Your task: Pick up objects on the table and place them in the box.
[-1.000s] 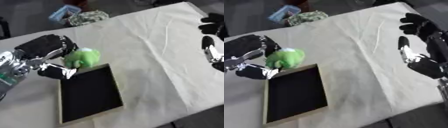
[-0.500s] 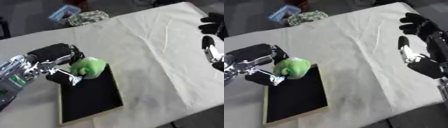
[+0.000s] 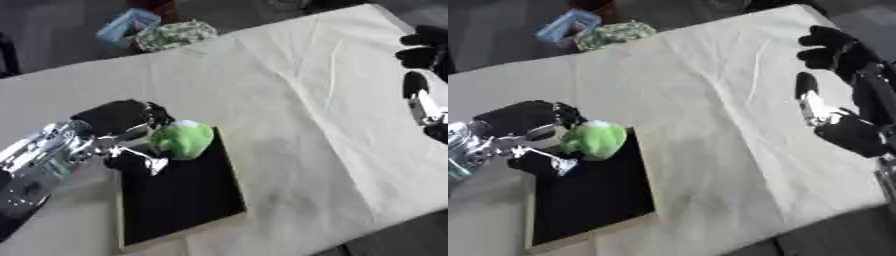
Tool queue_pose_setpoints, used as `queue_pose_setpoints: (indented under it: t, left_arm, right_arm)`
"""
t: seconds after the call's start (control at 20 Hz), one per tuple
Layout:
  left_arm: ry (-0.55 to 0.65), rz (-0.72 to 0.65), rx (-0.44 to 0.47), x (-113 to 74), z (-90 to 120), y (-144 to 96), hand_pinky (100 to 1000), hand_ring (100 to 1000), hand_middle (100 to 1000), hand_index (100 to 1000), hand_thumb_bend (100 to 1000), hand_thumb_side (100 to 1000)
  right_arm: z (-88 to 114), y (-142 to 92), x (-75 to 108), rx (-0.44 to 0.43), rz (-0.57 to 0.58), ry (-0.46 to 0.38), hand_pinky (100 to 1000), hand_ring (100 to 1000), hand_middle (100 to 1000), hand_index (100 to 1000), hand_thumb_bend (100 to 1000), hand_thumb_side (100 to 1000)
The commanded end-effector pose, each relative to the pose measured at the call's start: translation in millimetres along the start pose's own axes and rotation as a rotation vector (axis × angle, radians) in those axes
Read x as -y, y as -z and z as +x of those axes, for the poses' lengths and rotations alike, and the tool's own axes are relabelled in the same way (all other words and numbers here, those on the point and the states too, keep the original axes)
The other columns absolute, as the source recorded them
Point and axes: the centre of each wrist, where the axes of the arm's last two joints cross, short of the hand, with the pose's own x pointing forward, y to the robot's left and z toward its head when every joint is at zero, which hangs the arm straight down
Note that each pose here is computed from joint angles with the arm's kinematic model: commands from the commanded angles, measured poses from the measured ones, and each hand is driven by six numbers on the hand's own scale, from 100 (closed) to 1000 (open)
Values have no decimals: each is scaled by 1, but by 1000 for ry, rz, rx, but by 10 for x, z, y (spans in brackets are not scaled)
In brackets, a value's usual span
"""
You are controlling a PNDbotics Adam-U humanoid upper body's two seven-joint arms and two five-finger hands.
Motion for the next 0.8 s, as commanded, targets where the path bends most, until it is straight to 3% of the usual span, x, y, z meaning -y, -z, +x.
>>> queue_pose_setpoints:
  t: [0.05,0.15,0.3,0.5,0.7,0.8]
  left_arm:
    - [56,33,-13,-76,-40,-61,836,791,805,904,697,653]
    - [65,36,-8,-96,-44,-126,854,814,837,913,751,682]
    - [68,44,-8,-153,-46,-263,857,819,845,915,757,691]
    - [12,99,-35,-197,-53,-503,793,754,772,888,641,719]
    - [-124,246,-65,-261,26,-706,742,709,716,846,537,751]
    - [-199,322,-94,-290,31,-776,724,692,694,831,440,765]
  right_arm:
    - [56,41,66,25,-7,-21,797,797,818,934,100,447]
    - [53,39,69,24,-8,-22,797,796,818,934,100,448]
    - [50,38,69,22,-9,-23,797,797,818,934,100,450]
    - [44,32,82,18,-15,-26,798,797,818,934,100,449]
    - [25,5,88,6,-25,-29,798,797,819,933,100,449]
    - [19,-4,87,2,-27,-29,798,797,817,932,100,448]
